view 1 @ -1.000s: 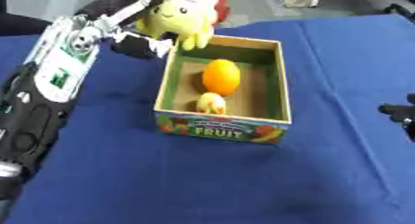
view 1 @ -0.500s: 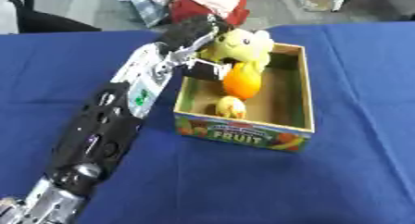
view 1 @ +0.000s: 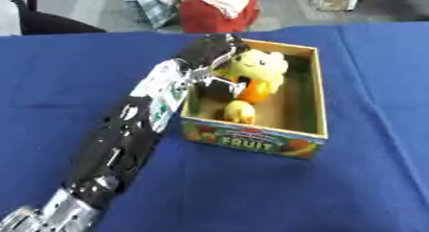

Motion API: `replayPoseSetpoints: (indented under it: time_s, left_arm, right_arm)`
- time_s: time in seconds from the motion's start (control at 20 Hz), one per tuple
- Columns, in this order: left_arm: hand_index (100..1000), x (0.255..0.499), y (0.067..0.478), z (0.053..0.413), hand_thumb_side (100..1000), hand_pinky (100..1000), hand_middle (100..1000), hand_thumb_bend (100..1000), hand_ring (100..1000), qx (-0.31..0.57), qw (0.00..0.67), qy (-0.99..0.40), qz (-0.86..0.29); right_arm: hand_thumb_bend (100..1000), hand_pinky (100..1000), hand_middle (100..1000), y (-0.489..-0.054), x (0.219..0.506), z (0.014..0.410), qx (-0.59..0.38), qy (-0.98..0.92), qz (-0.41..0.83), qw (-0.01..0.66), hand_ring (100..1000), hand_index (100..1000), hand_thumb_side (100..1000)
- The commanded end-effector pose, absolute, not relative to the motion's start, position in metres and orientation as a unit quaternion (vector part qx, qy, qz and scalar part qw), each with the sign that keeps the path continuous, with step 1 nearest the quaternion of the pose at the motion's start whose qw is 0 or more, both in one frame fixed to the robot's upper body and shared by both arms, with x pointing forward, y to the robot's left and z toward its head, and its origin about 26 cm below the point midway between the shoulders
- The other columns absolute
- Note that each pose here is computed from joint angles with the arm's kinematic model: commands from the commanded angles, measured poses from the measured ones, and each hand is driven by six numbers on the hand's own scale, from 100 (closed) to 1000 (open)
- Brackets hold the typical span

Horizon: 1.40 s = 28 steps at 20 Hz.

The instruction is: Pick up objects on the table and place them in the box.

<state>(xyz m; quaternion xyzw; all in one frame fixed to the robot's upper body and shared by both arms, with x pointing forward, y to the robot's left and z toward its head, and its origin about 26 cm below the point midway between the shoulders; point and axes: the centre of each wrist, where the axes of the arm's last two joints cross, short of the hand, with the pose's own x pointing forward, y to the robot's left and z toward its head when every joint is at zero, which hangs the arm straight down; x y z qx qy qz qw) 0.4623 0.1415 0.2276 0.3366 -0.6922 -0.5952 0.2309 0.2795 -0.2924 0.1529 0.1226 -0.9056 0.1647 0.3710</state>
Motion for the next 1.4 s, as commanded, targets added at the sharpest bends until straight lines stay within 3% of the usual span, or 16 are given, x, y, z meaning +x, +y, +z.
replayPoseSetpoints:
  time_s: [0.05,0.1,0.15,0.2,0.25,0.3,0.45,0.65,1.1,1.2,1.35,1.4]
  left_arm:
    - [1000,0.460,0.139,0.233,736,729,796,100,777,0.343,0.202,-0.673,-0.623]
    - [1000,0.460,0.140,0.233,759,745,811,100,791,0.347,0.198,-0.665,-0.632]
    - [1000,0.459,0.141,0.234,927,788,853,195,834,0.351,0.197,-0.656,-0.638]
    - [1000,0.459,0.142,0.235,976,797,861,255,843,0.356,0.197,-0.649,-0.642]
    - [1000,0.459,0.144,0.237,1000,828,887,418,869,0.363,0.197,-0.644,-0.644]
    - [1000,0.458,0.144,0.238,1000,848,905,473,886,0.370,0.197,-0.640,-0.644]
    - [1000,0.457,0.145,0.243,1000,882,931,511,916,0.394,0.192,-0.636,-0.636]
    - [1000,0.456,0.146,0.245,1000,911,974,479,940,0.411,0.187,-0.635,-0.626]
    - [1000,0.445,0.150,0.266,1000,910,972,416,931,0.388,0.173,-0.673,-0.606]
    - [1000,0.440,0.152,0.272,1000,903,965,375,924,0.383,0.167,-0.686,-0.596]
    - [1000,0.431,0.157,0.279,1000,875,932,207,899,0.375,0.153,-0.715,-0.570]
    - [1000,0.427,0.159,0.279,1000,874,929,199,895,0.370,0.148,-0.726,-0.560]
  right_arm:
    - [100,959,591,-0.296,0.278,0.159,0.114,-0.908,0.169,0.366,788,833,1000]
    - [100,959,591,-0.296,0.278,0.159,0.113,-0.908,0.169,0.367,789,833,1000]
    - [100,959,591,-0.296,0.278,0.159,0.112,-0.908,0.168,0.367,789,833,1000]
    - [100,959,591,-0.296,0.277,0.159,0.112,-0.908,0.168,0.367,789,832,1000]
    - [100,959,591,-0.296,0.277,0.159,0.112,-0.908,0.168,0.368,789,833,1000]
    - [100,959,591,-0.296,0.277,0.159,0.112,-0.908,0.167,0.368,789,833,1000]
    - [100,959,591,-0.296,0.278,0.159,0.112,-0.907,0.167,0.369,789,833,1000]
    - [100,959,590,-0.296,0.277,0.159,0.112,-0.907,0.166,0.370,789,833,1000]
    - [100,959,590,-0.300,0.276,0.158,0.106,-0.908,0.159,0.373,789,832,1000]
    - [100,959,590,-0.302,0.275,0.157,0.104,-0.909,0.156,0.373,789,832,1000]
    - [100,957,592,-0.306,0.273,0.156,0.097,-0.911,0.148,0.374,789,832,1000]
    - [100,957,592,-0.307,0.273,0.155,0.095,-0.911,0.144,0.374,789,832,1000]
